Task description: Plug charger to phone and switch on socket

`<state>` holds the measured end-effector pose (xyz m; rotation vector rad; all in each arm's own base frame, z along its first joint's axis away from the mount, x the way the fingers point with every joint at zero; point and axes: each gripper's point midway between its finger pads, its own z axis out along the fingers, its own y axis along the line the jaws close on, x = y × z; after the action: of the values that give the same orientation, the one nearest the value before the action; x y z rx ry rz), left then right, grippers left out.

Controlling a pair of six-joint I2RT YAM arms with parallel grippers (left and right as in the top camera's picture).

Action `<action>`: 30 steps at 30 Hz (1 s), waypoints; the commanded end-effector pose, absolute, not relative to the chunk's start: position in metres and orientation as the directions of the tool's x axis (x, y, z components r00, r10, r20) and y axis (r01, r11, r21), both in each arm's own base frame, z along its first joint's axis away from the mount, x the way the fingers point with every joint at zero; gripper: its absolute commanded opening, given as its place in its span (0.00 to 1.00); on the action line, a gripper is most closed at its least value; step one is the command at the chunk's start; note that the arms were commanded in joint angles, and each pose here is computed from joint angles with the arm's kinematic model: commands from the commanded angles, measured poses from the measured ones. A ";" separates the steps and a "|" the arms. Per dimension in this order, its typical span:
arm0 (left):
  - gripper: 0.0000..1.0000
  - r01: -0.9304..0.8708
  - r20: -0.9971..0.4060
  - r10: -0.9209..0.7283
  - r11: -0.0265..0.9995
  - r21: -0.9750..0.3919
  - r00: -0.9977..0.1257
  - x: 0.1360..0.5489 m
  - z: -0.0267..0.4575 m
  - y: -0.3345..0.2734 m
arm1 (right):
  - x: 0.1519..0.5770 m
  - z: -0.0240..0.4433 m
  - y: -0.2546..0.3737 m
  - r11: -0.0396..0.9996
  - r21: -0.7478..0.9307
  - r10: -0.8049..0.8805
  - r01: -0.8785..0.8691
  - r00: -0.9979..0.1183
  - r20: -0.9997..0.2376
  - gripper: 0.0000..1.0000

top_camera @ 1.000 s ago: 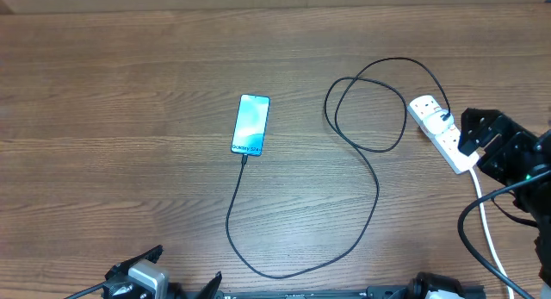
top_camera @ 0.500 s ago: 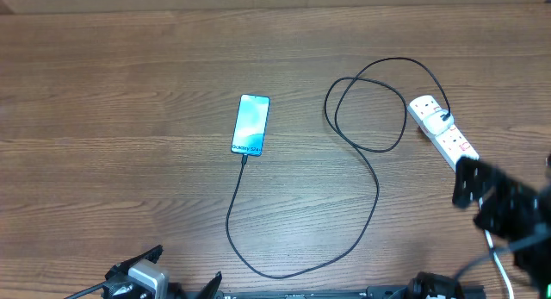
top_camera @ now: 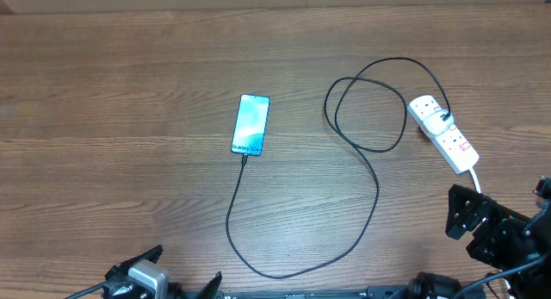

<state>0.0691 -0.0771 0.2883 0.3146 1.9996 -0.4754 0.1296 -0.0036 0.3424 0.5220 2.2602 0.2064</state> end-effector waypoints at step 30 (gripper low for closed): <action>1.00 0.440 -0.896 0.031 0.878 -0.186 -0.442 0.067 0.288 -0.080 | 0.209 0.260 0.031 0.954 0.278 0.257 -0.113 -0.166 -0.952 1.00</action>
<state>0.0690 -0.0777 0.2881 0.3168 2.0000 -0.4795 0.2018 0.0346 0.2832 0.0931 1.7320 0.3489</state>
